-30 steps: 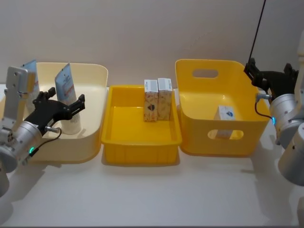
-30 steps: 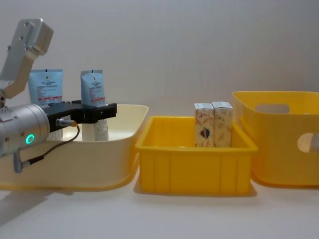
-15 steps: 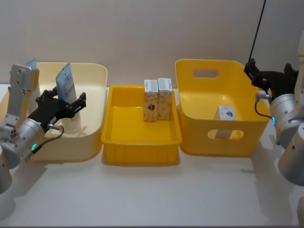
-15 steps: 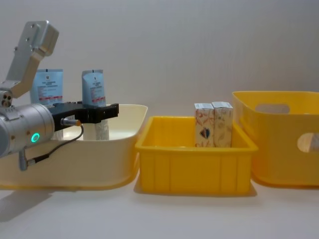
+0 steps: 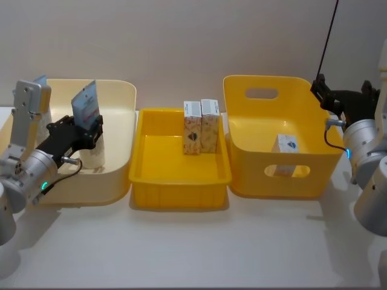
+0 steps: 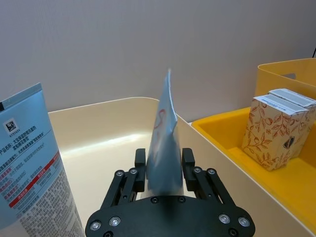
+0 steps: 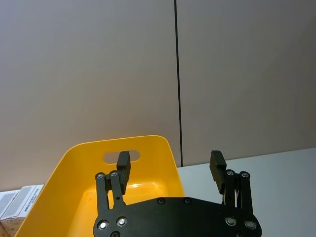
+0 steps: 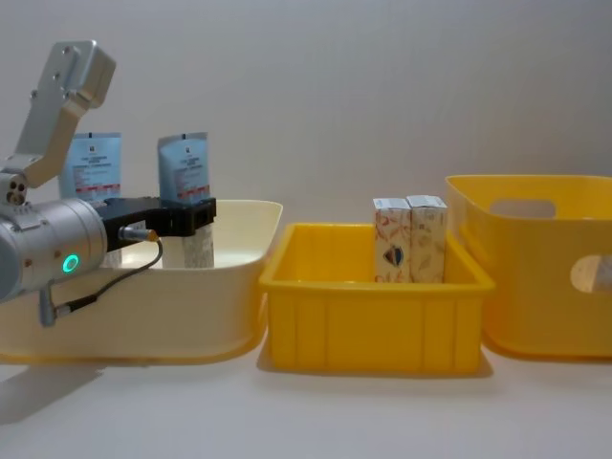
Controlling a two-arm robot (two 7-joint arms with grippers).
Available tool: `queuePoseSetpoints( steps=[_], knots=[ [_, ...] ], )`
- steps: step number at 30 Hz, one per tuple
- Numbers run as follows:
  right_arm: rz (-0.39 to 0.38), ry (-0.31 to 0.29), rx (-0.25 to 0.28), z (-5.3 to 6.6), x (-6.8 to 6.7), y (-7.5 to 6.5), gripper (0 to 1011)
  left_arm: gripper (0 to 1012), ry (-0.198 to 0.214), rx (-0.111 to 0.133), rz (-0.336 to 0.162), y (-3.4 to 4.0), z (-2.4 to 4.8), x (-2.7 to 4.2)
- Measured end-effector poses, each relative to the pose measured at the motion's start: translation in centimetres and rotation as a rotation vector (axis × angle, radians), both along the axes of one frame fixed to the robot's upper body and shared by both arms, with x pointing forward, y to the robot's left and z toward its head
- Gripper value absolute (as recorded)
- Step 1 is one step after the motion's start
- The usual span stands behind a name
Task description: Bimanual collaborative sorting of washing and personal care products
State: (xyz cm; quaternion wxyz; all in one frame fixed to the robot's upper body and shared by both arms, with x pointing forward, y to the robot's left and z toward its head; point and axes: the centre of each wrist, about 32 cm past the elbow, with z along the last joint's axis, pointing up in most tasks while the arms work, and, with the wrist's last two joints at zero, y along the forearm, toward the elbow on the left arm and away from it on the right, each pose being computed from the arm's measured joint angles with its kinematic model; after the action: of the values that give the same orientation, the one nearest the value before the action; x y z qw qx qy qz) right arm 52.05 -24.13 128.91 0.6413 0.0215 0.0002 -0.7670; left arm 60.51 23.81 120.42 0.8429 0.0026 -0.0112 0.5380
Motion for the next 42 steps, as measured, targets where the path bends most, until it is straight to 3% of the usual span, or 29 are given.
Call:
queuePoseSetpoints(
  steps=[4, 14, 42],
  knots=[
    [0.000, 0.000, 0.000, 0.00, 0.00, 0.00, 1001, 348, 0.000, 0.000, 0.000, -0.01, 0.01, 0.04],
    [0.000, 0.000, 0.000, 0.00, 0.00, 0.00, 1001, 278, 0.000, 0.000, -0.001, -0.02, 0.00, 0.08],
    [0.000, 0.000, 0.000, 0.00, 0.00, 0.00, 1001, 278, 0.001, 0.000, -0.001, -0.02, 0.02, 0.12]
  ],
)
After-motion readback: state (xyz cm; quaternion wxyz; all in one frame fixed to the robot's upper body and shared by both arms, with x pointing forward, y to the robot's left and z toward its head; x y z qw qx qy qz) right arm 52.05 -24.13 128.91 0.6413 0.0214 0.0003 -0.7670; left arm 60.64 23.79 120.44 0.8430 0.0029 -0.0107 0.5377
